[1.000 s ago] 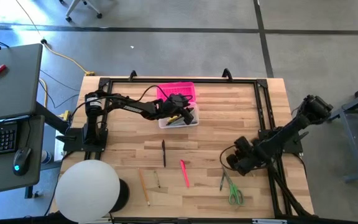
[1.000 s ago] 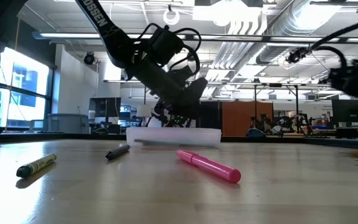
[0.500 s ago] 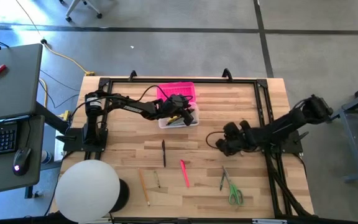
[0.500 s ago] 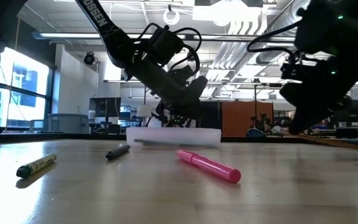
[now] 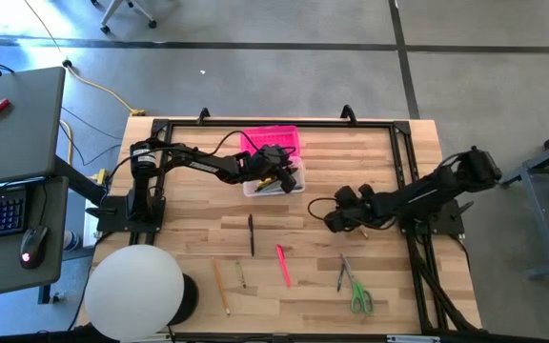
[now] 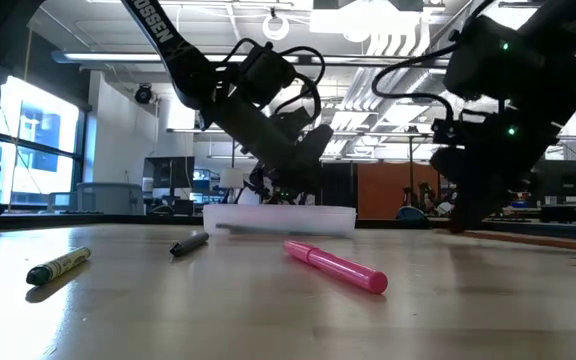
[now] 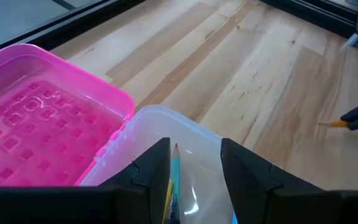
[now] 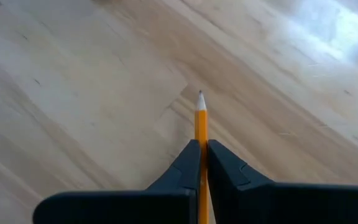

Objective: Pick & place school supplies into a supply box
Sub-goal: Put the orange pencil into the pink supply box

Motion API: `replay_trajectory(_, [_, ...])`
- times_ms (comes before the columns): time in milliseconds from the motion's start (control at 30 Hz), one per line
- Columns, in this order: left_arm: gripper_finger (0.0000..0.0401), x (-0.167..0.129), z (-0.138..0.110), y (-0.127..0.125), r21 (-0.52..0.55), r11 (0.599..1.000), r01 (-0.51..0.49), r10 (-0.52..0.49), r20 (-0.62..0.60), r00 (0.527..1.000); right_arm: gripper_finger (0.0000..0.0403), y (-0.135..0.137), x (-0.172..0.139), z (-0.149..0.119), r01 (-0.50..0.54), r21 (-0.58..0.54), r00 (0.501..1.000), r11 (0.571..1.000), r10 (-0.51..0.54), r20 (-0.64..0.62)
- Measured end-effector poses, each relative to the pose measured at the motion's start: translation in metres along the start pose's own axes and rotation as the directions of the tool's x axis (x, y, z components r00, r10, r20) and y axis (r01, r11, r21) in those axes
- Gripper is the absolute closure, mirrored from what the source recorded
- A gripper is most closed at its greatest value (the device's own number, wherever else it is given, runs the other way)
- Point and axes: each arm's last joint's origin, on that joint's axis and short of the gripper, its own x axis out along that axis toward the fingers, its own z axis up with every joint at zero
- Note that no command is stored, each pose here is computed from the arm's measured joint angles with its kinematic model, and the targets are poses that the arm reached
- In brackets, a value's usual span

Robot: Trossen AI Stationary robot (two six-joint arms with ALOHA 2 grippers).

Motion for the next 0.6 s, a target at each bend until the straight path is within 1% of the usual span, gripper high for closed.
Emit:
replay_trajectory(233, [0.0226, 0.0, 0.0, 0.0, 0.0, 1.0, 0.014, -0.014, -0.005, 1.0, 0.04, 0.003, 0.013, -0.006, 0.072, -0.03, 0.997, 0.997, -0.071, 0.036])
replay_trajectory(333, [0.0226, 0.0, 0.0, 0.0, 0.0, 1.0, 0.014, -0.014, -0.006, 1.0, 0.0396, 0.002, 0.014, -0.006, 0.08, -0.056, 0.996, 0.995, -0.078, 0.035])
replay_trajectory(433, [0.0226, 0.0, 0.0, 0.0, 0.0, 1.0, 0.014, -0.014, -0.007, 1.0, 0.0378, 0.002, 0.015, -0.005, 0.067, -0.094, 0.998, 0.993, -0.067, 0.003])
replay_trajectory(600, [0.0226, 0.0, 0.0, 0.0, 0.0, 1.0, 0.014, -0.014, -0.008, 1.0, 0.0332, 0.0, 0.017, -0.003, 0.067, -0.118, 0.997, 0.991, -0.069, -0.016])
